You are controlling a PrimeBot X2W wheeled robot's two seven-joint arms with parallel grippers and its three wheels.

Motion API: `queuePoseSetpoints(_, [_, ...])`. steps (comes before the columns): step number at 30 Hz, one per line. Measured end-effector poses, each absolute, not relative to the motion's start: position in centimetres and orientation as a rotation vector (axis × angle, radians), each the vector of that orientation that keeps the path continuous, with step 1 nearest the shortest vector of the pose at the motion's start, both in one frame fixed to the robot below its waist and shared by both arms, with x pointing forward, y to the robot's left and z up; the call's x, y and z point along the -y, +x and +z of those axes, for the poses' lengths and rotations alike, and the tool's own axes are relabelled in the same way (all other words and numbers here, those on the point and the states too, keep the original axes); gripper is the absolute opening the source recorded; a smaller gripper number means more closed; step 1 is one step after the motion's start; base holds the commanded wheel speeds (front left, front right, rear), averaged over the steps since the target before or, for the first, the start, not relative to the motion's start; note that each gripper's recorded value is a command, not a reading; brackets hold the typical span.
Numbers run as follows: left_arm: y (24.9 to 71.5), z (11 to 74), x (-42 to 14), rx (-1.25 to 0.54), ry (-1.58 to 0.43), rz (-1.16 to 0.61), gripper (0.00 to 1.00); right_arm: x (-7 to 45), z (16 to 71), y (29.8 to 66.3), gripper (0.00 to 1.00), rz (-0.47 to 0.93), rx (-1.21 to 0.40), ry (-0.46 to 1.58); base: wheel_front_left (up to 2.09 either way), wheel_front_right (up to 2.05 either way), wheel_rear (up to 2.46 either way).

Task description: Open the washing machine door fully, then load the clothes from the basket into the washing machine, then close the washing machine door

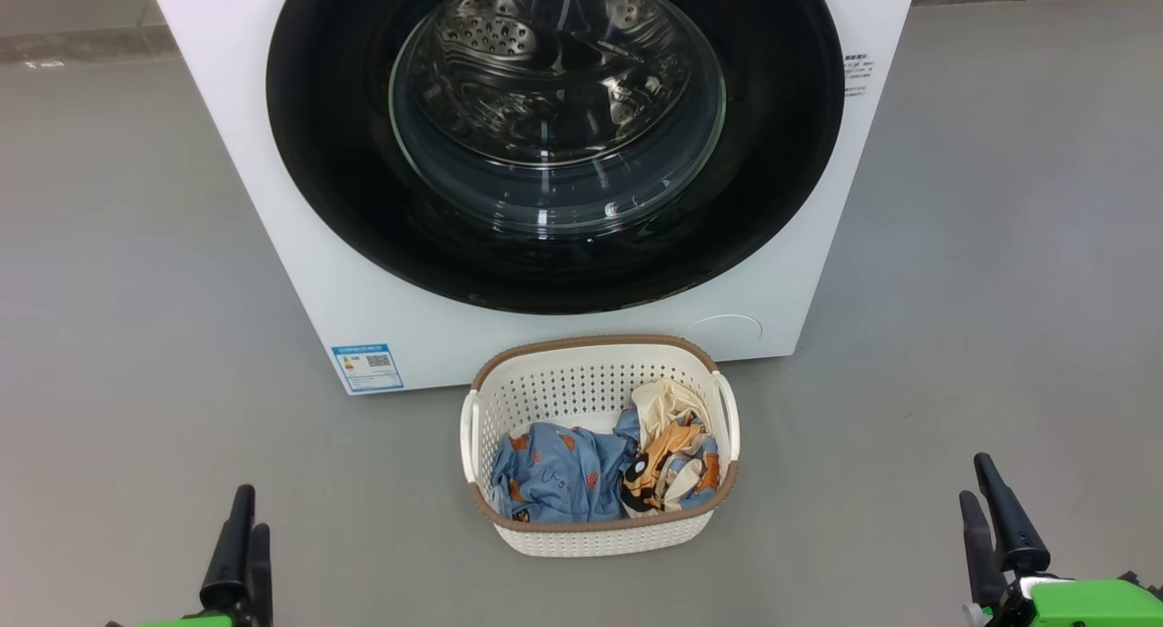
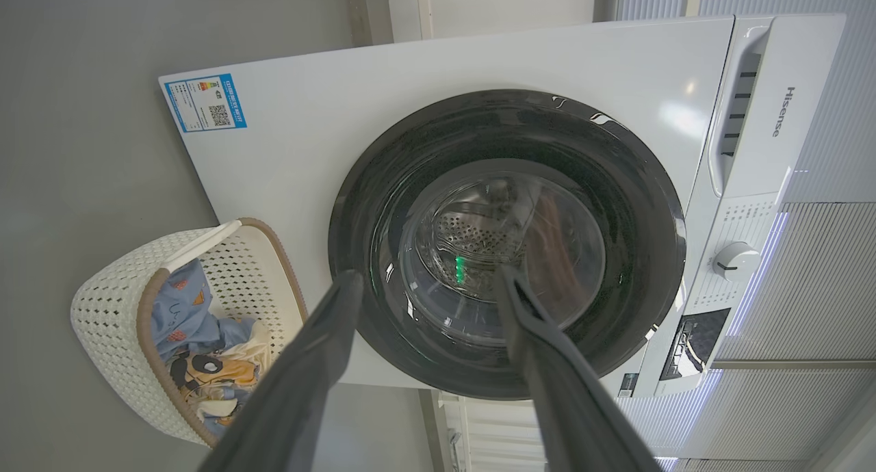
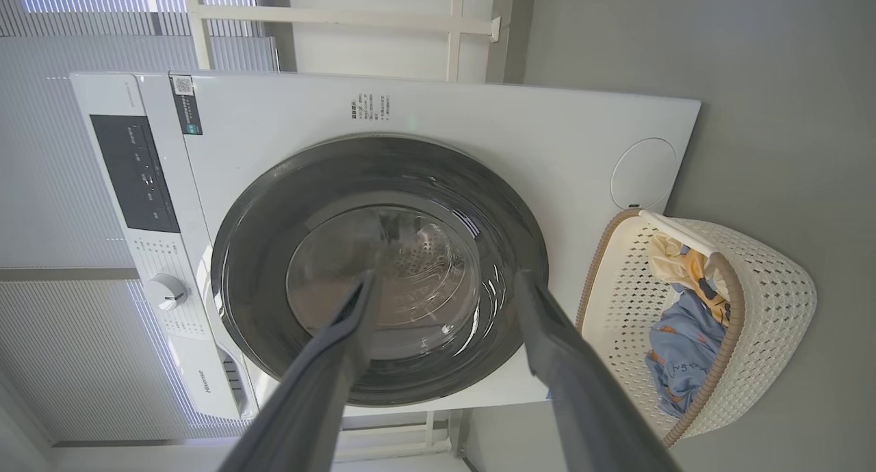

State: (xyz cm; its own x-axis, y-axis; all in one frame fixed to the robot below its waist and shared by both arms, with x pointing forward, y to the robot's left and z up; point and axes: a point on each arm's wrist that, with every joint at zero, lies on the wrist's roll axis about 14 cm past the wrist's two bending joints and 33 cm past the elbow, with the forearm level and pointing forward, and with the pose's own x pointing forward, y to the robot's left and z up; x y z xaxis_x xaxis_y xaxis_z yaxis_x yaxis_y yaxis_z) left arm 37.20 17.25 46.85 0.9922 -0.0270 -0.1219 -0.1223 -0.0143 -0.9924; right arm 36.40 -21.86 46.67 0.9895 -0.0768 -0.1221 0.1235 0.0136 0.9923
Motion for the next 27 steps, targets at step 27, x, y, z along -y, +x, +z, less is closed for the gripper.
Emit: queuePoseSetpoints(27, [37.7, 47.8, -17.3, -0.094, -1.126, 0.036, 1.0, 23.0, 46.5, 36.3, 1.0, -0.16, -0.065, 1.084, 0.0, 0.0, 0.0])
